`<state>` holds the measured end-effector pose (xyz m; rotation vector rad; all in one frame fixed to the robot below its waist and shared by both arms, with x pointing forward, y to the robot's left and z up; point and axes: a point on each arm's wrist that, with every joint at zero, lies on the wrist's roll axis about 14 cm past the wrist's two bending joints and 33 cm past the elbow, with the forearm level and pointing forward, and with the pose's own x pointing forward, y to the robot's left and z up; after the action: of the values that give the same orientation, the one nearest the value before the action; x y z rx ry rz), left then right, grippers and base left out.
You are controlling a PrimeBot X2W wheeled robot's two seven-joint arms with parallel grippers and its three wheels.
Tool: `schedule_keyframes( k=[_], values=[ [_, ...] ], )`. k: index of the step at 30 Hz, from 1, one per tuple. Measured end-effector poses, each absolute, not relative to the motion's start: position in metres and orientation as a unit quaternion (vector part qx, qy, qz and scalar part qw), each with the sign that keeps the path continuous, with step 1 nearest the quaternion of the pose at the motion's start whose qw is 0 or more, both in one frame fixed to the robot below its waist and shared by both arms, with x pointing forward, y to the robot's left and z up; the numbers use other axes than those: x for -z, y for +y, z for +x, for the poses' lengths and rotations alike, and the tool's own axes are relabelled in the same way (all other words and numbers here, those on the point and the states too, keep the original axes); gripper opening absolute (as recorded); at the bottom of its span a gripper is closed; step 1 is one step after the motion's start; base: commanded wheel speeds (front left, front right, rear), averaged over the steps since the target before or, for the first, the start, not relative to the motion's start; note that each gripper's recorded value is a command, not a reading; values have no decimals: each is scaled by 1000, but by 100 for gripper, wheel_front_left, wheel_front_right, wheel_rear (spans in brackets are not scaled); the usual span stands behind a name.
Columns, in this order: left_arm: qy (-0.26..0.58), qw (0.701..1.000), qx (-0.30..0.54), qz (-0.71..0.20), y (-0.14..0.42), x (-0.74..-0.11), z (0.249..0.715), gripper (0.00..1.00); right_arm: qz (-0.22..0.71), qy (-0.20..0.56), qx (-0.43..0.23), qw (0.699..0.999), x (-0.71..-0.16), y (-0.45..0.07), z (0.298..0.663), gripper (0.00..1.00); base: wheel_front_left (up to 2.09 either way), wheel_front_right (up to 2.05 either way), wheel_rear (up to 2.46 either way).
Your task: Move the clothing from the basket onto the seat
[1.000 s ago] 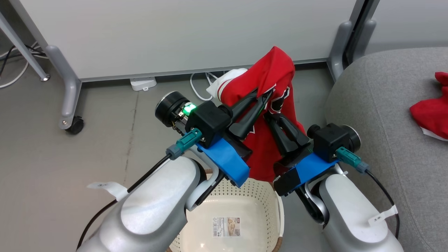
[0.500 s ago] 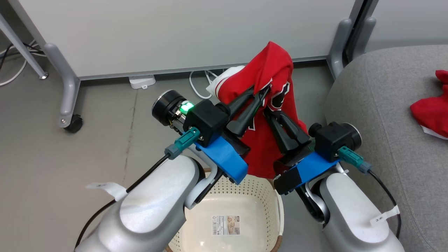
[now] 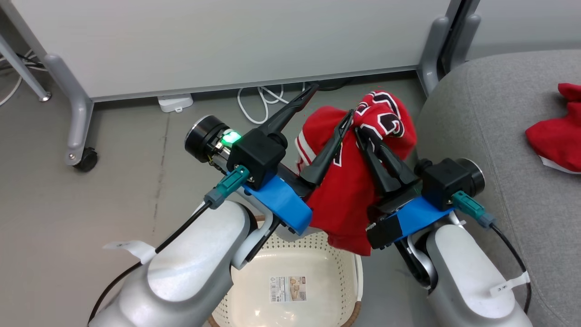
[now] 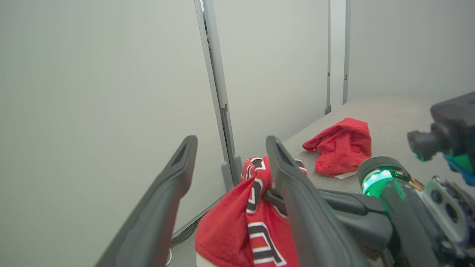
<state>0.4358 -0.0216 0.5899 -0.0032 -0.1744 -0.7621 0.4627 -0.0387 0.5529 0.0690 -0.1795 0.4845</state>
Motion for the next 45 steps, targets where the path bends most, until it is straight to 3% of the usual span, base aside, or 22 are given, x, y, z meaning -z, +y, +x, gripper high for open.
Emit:
schedule_keyframes(
  k=[13,35,45],
  values=[
    [-81,912,403,-10,-50,-579,439,100,14,-80,-149,986,-541,-106,460,0,0,0,0],
    [-45,849,524,-36,-140,-544,419,100,-20,-63,30,997,-529,-235,416,0,0,0,0],
    [-42,836,545,-42,-156,-540,412,100,-23,-46,60,997,-520,-253,396,0,0,0,0]
  ],
)
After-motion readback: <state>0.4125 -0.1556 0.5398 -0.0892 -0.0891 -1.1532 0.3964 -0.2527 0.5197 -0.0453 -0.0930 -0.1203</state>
